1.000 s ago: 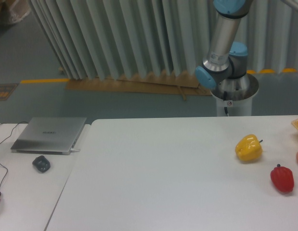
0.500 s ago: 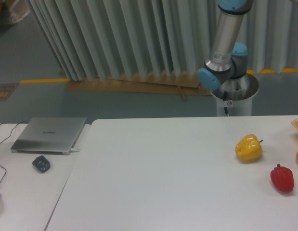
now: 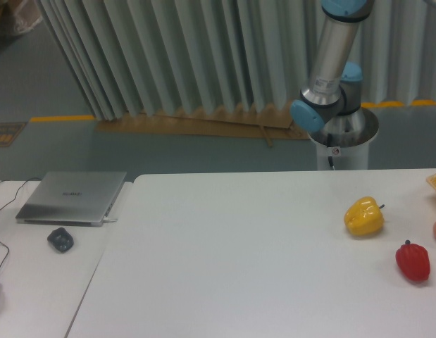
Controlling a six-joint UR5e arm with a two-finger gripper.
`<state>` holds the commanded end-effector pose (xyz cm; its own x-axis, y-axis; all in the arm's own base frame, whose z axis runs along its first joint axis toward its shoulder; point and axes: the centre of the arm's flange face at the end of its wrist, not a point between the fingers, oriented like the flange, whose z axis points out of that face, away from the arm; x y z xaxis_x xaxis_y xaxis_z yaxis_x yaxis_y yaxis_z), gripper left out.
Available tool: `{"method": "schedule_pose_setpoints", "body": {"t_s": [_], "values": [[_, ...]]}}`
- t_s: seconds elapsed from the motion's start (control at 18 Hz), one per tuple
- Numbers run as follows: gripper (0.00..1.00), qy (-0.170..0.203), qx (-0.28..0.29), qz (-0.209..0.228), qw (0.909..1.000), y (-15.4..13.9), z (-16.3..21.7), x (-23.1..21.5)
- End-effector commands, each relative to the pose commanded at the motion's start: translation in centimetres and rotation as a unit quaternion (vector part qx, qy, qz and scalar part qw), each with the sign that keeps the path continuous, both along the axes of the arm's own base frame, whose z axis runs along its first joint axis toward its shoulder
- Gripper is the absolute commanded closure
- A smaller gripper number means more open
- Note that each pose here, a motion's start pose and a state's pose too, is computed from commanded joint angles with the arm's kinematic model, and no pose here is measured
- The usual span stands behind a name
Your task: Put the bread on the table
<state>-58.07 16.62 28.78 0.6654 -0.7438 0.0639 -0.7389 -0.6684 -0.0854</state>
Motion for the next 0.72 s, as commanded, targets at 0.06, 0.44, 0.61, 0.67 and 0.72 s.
{"method": "schedule_pose_setpoints", "body": {"t_s": [0.06,0.44,0.61,0.67,0.72], "values": [[0.00,-0.003,0.001,0.000,1.0000,0.02,-0.39,-0.14],[0.00,-0.010,0.012,0.008,0.9999,-0.37,-1.13,-0.51],[0.00,-0.006,0.012,0.006,0.9999,-0.45,-0.80,-0.75],[0.00,-0.006,0.012,0.004,0.9999,-0.36,-0.79,-0.73],[0.00,-0.007,0.012,0.004,0.9999,-0.35,-0.96,-0.78]]}}
